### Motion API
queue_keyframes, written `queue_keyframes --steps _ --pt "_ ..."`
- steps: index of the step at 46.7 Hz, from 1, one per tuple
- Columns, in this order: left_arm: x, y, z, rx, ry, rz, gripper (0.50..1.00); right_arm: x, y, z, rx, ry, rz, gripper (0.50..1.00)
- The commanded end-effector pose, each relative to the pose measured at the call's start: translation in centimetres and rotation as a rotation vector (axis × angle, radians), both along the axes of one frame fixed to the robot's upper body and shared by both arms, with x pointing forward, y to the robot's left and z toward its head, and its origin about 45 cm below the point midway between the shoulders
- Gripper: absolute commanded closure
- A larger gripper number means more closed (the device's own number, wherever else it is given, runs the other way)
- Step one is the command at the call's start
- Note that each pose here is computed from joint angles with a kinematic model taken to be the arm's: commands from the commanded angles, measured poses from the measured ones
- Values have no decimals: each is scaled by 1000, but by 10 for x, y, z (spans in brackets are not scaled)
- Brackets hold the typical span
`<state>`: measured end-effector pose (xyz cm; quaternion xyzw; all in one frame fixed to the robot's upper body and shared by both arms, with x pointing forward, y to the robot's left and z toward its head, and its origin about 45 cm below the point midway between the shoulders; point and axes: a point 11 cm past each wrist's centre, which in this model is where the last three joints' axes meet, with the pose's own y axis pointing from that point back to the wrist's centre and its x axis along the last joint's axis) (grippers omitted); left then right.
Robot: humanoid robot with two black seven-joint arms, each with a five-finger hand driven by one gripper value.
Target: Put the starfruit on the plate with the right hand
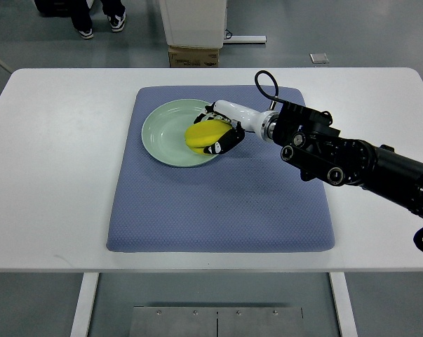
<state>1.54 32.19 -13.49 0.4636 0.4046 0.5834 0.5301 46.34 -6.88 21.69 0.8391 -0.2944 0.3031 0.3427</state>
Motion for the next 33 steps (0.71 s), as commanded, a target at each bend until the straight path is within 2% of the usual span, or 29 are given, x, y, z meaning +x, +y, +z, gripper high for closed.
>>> queue_keyframes --steps 1,3,10,13,18,33 --pt "0 0 0 -1 1 1 500 1 -1 0 -9 3 -11 867" --pt "1 0 0 1 -1 1 500 1 -2 -1 -15 5 -18 829" --pt "1 0 0 -1 -1 -1 500 2 -2 1 -11 -1 -28 570" --pt "0 0 0 -1 1 1 500 2 -1 2 -3 -2 -33 515" --pt "1 0 0 1 -1 1 500 3 -1 4 10 5 -40 500" --pt "0 0 0 1 1 0 500 7 1 14 69 15 -67 500"
